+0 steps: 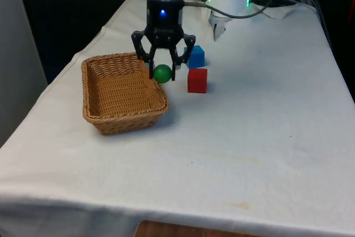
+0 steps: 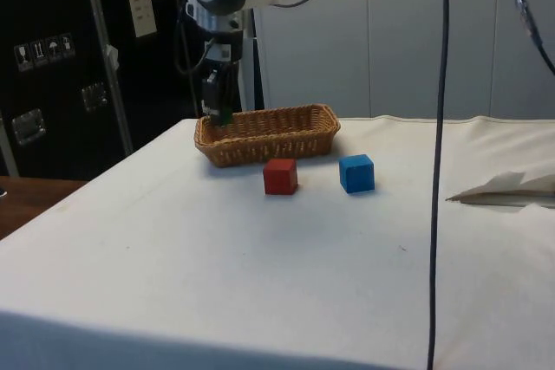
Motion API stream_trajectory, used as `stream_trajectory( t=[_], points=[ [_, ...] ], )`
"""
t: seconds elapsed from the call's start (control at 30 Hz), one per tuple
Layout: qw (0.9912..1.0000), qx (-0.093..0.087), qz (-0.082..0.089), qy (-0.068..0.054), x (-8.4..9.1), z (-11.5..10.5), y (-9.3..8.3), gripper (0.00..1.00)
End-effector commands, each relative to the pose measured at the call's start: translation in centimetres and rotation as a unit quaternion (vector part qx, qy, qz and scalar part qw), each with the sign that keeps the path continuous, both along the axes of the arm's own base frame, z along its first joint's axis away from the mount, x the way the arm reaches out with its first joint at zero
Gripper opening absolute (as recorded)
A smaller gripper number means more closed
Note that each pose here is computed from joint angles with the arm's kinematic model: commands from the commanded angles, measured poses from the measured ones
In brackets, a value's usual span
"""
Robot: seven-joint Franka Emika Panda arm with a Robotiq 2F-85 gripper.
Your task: Place all non-red objects into the basket.
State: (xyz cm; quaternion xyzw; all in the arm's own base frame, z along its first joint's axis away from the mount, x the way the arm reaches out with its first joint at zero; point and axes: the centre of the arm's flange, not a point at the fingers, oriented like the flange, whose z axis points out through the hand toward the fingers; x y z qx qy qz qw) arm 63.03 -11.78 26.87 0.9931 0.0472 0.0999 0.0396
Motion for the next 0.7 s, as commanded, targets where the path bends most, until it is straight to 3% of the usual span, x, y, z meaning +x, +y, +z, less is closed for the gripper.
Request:
stream_trajectory(
  t=[0.0, 0.43, 0.67],
  points=[
    [0.99999, 0.003, 0.002, 0.000, 0.1, -0.1, -0.7, 0.00],
    [0.99994, -0.009, 0.000, 0.006, -0.3, -1.9, -4.2, 0.00],
    [0.99984, -0.015, -0.002, 0.009, -0.2, -3.0, -5.3, 0.00]
  ],
)
